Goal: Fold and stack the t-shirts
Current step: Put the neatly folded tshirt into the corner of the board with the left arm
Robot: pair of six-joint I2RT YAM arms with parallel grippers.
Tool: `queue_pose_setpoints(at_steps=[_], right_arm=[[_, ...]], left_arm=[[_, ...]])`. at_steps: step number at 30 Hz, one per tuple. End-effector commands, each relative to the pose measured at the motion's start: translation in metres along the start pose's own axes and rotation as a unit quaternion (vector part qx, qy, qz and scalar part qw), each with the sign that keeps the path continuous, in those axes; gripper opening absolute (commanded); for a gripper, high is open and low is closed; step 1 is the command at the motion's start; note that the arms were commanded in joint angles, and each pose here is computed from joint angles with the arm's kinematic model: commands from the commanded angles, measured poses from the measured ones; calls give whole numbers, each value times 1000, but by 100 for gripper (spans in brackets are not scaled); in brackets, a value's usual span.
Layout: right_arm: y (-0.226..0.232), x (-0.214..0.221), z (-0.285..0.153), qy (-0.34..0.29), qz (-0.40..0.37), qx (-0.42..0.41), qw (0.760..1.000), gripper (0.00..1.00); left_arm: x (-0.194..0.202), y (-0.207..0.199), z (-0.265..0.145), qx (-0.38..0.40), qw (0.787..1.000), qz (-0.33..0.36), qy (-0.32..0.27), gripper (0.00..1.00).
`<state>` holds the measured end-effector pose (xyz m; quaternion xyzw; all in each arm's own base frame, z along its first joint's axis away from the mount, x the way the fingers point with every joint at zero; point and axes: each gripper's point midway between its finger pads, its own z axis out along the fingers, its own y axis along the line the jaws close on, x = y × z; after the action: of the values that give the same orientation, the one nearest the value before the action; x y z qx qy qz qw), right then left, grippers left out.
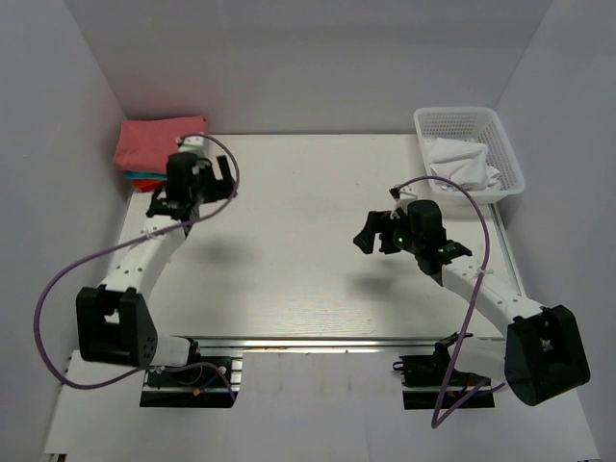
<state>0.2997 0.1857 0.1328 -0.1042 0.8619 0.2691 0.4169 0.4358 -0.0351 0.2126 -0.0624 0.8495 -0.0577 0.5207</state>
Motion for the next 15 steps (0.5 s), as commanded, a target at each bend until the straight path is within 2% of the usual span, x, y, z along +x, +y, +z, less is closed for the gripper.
queue_pose_setpoints(at_steps=[1, 2, 3, 6, 7, 10, 15], right_arm=[[9, 6, 0, -20, 8, -36, 999, 90], [11, 6, 0, -24, 4, -44, 999, 90], [11, 8, -3, -27, 7, -43, 999, 90], [14, 12, -8, -44, 10, -56, 997, 90], [12, 21, -7, -45, 13, -57, 997, 90], [7, 33, -12, -55, 22, -50, 997, 90], [-3, 38, -22, -80, 30, -24, 996, 90]], left_arm=[[14, -49, -35, 68, 997, -20, -30, 100], [18, -60, -45, 84, 996, -14, -35, 100], [34, -77, -50, 97, 995, -5, -21, 100], [76, -96, -55, 103, 994, 15, 21, 100], [98, -115, -60, 132, 990, 31, 36, 100], [118, -147, -74, 171, 983, 57, 43, 100], [131, -154, -93, 161, 983, 83, 38, 100]])
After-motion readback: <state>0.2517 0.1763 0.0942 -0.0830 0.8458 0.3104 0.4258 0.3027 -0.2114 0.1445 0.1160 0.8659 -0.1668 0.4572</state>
